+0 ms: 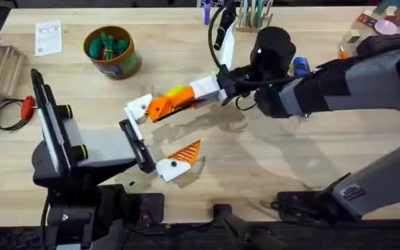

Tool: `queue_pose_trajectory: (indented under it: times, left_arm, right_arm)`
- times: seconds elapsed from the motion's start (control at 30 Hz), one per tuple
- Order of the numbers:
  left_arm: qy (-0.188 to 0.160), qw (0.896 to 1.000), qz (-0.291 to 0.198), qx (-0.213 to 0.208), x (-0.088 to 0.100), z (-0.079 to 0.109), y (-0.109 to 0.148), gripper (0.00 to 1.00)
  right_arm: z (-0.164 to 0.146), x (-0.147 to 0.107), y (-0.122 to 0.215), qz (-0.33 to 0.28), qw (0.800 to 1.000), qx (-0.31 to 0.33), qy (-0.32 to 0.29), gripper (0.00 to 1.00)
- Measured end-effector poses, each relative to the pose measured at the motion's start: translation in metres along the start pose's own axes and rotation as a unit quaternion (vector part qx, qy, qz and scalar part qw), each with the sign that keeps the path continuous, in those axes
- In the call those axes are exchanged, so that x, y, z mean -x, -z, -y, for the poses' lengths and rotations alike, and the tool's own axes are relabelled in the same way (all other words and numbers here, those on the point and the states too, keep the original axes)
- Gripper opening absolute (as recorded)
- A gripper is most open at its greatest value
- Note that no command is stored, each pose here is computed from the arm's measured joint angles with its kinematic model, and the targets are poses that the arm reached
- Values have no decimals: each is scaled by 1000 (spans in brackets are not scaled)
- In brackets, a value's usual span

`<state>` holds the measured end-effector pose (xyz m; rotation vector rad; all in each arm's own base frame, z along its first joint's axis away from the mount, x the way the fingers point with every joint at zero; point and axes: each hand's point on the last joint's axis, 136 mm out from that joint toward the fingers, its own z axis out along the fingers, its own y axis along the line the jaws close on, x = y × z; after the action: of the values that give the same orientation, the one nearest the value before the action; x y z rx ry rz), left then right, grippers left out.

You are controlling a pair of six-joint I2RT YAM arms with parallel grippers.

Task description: Pick up the gripper from the table and insert it into the empty holder that is missing its gripper. Then pick up a screw, insert it into the mounting hole, and use the screwdriver to tighten it. Finally, clean up the table by picking up the vegetable and placing it into the bucket.

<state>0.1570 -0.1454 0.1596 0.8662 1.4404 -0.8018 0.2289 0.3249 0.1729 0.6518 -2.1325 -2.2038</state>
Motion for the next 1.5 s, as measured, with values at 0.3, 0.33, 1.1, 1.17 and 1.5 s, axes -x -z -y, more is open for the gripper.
queue_pose_trajectory:
  times: [0.3, 0.33, 1.1, 1.17, 1.5]
  left_arm:
    - [0, 1000, 0, 0, 0, 0, 0, 985]
    - [0, 1000, 0, 1, 0, 0, 0, 986]
    - [2, 1000, -1, 15, 0, -5, 0, 986]
    - [2, 1000, -1, 12, 0, -4, 0, 986]
    - [5, 1000, 1, -19, 0, 7, 0, 985]
  right_arm:
    - [-1, -2, -1, -6, 1000, 2, 0, 8]
    - [-1, -3, -2, -7, 1000, 3, 0, 8]
    - [5, -9, -9, -35, 999, 10, -3, 8]
    - [5, -9, -7, -37, 999, 11, 0, 8]
    - [6, -7, 8, -42, 999, 15, 4, 8]
